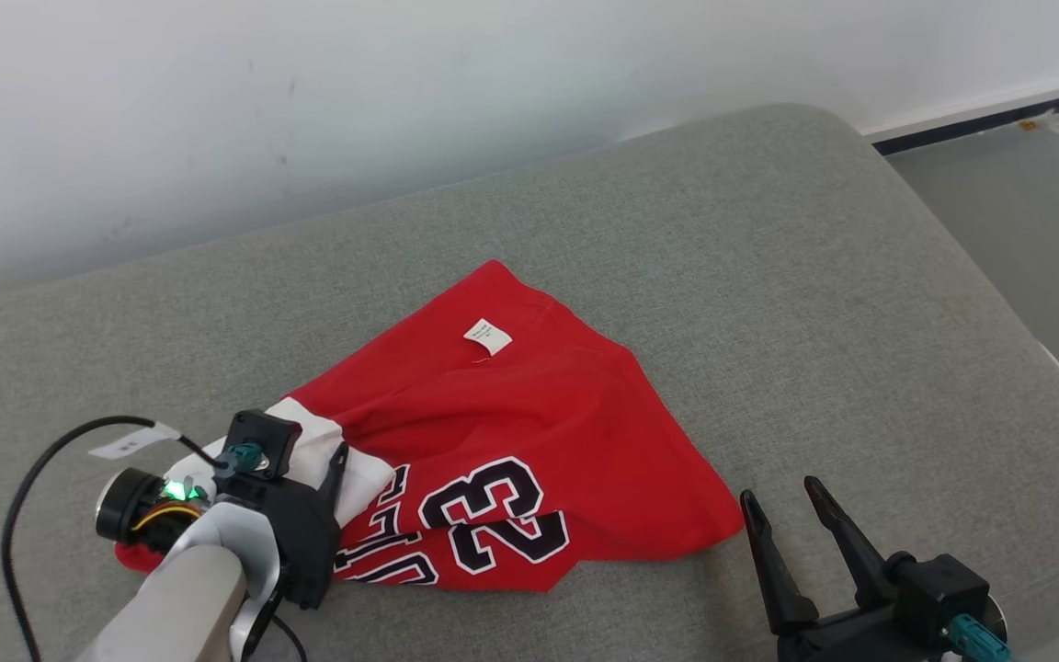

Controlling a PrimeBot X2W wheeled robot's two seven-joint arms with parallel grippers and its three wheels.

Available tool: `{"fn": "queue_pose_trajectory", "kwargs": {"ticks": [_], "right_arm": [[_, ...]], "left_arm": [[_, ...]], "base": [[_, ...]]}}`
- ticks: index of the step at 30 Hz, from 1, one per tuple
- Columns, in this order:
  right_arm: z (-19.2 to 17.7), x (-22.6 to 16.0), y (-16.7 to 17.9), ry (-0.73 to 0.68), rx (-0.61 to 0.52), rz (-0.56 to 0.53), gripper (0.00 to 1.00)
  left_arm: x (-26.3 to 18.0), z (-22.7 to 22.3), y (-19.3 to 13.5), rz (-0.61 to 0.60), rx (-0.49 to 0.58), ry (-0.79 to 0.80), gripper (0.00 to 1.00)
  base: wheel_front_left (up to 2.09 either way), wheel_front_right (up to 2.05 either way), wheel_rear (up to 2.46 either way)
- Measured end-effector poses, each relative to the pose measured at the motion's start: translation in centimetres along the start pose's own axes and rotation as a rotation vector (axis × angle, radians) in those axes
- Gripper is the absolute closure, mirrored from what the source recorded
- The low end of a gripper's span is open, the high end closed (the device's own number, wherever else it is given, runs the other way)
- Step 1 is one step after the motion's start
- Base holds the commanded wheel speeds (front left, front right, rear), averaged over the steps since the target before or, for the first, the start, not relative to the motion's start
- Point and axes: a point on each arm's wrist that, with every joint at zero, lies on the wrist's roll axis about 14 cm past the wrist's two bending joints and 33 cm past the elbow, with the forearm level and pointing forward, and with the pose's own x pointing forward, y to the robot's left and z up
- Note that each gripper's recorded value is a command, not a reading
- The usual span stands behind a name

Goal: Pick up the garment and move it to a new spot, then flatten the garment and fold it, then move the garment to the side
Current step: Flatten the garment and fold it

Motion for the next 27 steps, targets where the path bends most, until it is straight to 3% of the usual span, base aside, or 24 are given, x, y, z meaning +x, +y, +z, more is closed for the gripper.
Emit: {"fn": "queue_pose_trajectory", "kwargs": {"ticks": [3,4,5,6,13,18,22,27], "right_arm": [[-0.1,0.0,-0.2,0.005,0.0,-0.006,0.0],[-0.2,0.0,-0.2,0.006,0.001,-0.008,0.0],[-0.2,0.0,-0.2,0.005,0.001,-0.008,0.0],[-0.1,0.0,-0.2,0.005,0.002,-0.008,0.0],[0.1,0.2,0.3,-0.007,0.013,0.0,0.0],[0.3,0.2,0.5,-0.016,0.015,0.005,0.0],[0.7,0.0,0.7,-0.03,0.017,0.004,0.0],[1.0,-0.4,0.7,-0.044,0.027,-0.01,0.0]], "left_arm": [[0.5,-0.6,-0.4,-0.01,0.018,0.03,0.0],[0.6,-0.5,-0.4,-0.01,0.022,0.031,0.22],[0.7,-0.6,-0.4,-0.009,0.025,0.033,0.53],[0.7,-0.6,-0.5,-0.015,0.025,0.034,1.0],[0.5,1.7,-1.4,-0.043,0.034,-0.039,1.0],[0.1,5.9,-1.6,-0.067,-0.003,-0.17,1.0],[-0.8,12.5,-1.8,-0.138,-0.158,-0.327,1.0],[-2.7,20.8,-2.7,-0.256,-0.197,-0.51,1.0]], "base": [[0.0,0.0,0.0],[0.0,0.0,0.0],[0.0,0.0,0.0],[0.0,0.0,0.0],[0.0,0.0,0.0],[0.0,0.0,0.0],[0.0,0.0,0.0],[0.0,0.0,0.0]]}}
